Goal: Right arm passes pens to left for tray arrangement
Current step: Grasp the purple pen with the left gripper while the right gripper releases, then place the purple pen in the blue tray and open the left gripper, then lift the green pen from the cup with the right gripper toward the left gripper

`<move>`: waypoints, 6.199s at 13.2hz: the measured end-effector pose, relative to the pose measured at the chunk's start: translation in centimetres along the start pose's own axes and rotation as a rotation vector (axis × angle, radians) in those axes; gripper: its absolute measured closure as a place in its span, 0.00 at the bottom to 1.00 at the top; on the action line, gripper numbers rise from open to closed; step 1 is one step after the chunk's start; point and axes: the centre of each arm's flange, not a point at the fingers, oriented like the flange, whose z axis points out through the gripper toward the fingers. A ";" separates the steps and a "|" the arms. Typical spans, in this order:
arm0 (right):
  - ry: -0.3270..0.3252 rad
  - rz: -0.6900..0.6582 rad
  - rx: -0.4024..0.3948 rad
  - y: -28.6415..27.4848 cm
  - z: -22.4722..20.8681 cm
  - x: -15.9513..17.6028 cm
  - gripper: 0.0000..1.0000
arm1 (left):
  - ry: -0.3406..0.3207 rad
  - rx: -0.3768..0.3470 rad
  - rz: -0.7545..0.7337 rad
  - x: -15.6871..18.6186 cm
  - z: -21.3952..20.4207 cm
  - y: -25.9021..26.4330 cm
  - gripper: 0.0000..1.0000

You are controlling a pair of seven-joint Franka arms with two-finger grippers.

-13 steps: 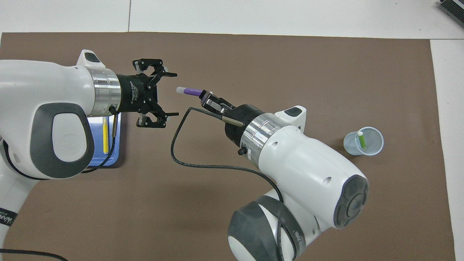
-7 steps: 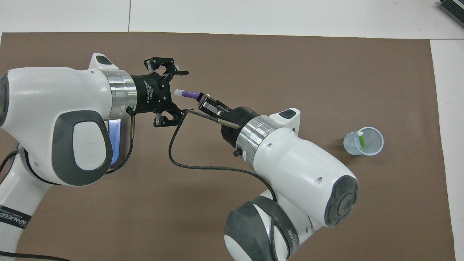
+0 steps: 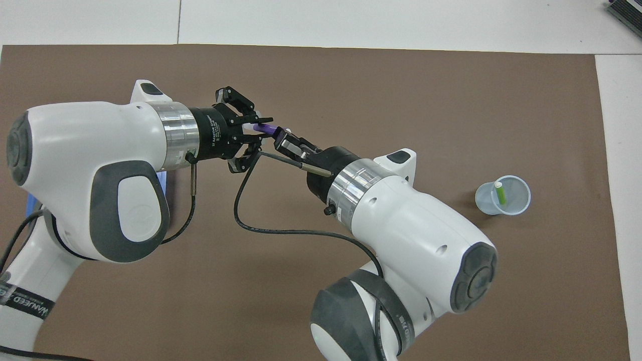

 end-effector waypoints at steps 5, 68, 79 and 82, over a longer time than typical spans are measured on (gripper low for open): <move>0.007 0.002 0.005 -0.1 -0.1 0.3 0.81 | -0.002 0.005 0.004 -0.2 -0.4 -0.3 0.81; -0.611 -0.794 -0.683 32.9 -9.7 20.0 0.81 | 0.243 0.725 1.392 41.3 -1.7 -0.8 0.00; -0.528 -0.893 -0.662 17.1 -17.5 24.3 0.81 | 0.097 0.627 1.200 30.5 -7.9 5.1 0.00; -0.458 -0.853 -0.600 13.0 -16.4 22.6 0.81 | 0.080 0.552 1.092 24.7 -9.0 5.1 0.00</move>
